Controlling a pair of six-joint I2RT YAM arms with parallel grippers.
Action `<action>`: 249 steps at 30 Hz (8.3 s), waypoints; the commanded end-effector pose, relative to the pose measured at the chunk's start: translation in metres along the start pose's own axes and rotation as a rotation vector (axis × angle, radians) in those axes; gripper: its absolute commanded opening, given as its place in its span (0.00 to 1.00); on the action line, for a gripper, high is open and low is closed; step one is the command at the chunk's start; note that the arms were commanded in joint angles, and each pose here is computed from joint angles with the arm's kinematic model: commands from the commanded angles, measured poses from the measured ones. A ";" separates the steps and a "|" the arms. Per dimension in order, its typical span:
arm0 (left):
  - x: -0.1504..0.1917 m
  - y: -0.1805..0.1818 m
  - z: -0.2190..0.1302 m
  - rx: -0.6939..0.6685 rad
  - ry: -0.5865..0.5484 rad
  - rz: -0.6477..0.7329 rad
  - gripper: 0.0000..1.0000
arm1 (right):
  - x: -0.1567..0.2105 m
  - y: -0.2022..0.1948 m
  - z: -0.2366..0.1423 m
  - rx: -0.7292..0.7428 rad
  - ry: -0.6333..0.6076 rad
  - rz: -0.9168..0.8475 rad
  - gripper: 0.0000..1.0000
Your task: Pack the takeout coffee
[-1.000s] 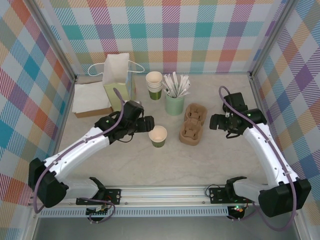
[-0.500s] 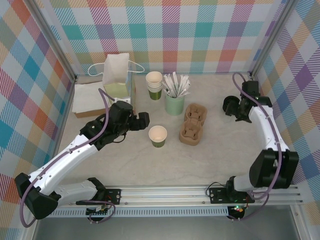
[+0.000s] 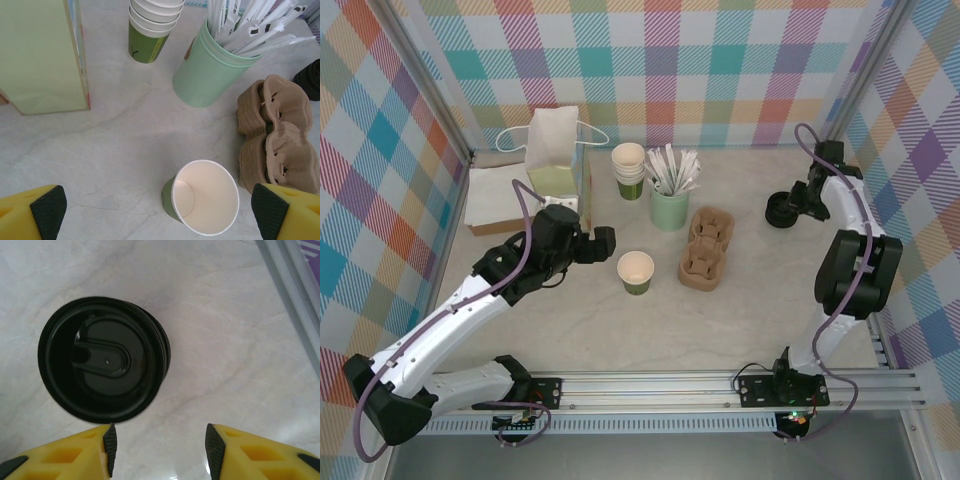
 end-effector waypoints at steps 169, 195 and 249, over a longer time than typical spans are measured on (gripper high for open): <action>0.004 -0.123 0.045 0.720 0.301 -0.233 0.96 | 0.172 0.136 -0.185 -0.721 -0.260 -0.267 0.16; 0.013 -0.128 0.068 0.599 0.329 -0.167 0.28 | 0.166 0.170 -0.200 -0.810 -0.240 -0.361 0.21; -0.004 -0.119 0.028 0.786 0.184 -0.008 0.17 | 0.156 0.158 -0.195 -1.453 -0.153 -0.473 0.30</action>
Point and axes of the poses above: each hand's point on the last joint's axis, 136 mm out from that joint toward the fingers, its own z axis out along the fingers, its own y axis along the line the jaws close on, x = y × z, the point moved 10 cm from there along -z, back along the fingers, and after that the axes turned 9 degrees about -z, right-handed, at the moved point
